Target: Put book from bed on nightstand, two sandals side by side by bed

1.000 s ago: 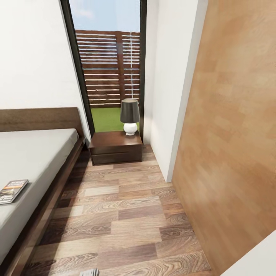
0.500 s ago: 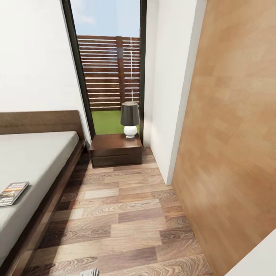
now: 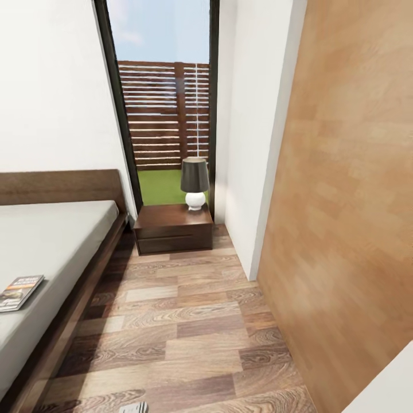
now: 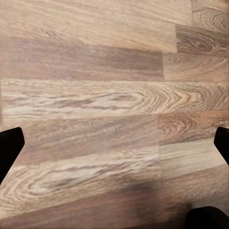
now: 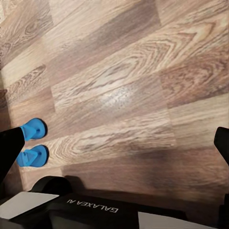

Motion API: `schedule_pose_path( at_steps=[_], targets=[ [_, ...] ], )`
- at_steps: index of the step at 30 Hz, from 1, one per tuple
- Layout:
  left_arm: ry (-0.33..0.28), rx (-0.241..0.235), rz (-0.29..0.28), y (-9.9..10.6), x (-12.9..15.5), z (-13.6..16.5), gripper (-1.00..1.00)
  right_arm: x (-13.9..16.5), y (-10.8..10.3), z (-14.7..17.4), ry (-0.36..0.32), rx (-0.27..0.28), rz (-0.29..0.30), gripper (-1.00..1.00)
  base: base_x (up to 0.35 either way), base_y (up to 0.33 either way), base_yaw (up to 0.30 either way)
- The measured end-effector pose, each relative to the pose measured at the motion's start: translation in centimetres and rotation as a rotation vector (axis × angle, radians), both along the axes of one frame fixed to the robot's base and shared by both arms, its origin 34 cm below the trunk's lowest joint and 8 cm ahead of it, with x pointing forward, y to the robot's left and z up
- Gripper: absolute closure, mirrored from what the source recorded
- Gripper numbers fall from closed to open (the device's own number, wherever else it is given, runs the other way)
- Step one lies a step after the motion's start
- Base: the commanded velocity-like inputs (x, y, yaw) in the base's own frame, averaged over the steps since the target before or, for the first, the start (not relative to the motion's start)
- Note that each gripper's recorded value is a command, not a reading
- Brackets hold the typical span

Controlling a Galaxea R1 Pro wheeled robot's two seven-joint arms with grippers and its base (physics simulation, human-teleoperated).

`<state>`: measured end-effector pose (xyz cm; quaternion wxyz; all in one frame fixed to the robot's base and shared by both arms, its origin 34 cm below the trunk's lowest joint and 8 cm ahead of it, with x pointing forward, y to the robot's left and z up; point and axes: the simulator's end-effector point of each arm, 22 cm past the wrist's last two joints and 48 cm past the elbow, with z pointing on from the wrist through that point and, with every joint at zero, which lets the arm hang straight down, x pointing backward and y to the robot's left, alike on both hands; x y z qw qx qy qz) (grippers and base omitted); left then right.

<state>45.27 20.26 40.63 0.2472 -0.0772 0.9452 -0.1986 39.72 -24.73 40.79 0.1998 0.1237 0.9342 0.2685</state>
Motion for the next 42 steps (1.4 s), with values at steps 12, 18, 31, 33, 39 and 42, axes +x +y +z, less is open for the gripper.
schedule_pose_path(
  at_steps=[12,18,31,33,39,42],
  targets=[
    [-0.003,0.000,0.000,0.00,0.11,0.10,-1.00,0.08,-0.01,0.07,-0.003,-0.001,0.000,-1.00,0.001,0.000,0.000],
    [-0.004,0.000,0.000,-0.01,0.12,0.14,-1.00,0.10,0.02,0.11,-0.003,0.000,0.000,-1.00,0.205,0.000,0.000],
    [-0.004,0.000,0.000,0.00,0.11,0.13,-1.00,0.09,0.09,0.10,-0.003,0.001,0.001,-1.00,0.284,0.000,0.000],
    [-0.004,0.000,0.000,0.00,0.13,0.13,-1.00,0.10,0.09,0.09,-0.003,0.001,0.001,-1.00,0.102,0.000,0.000],
    [-0.004,0.000,0.000,-0.01,0.10,0.13,-1.00,0.10,0.09,0.11,-0.004,0.001,0.001,-1.00,0.141,-0.024,0.000],
    [-0.004,0.000,0.000,-0.01,0.12,0.14,-1.00,0.08,0.10,0.10,-0.004,0.001,0.001,-1.00,0.289,-0.071,0.000]
  ],
)
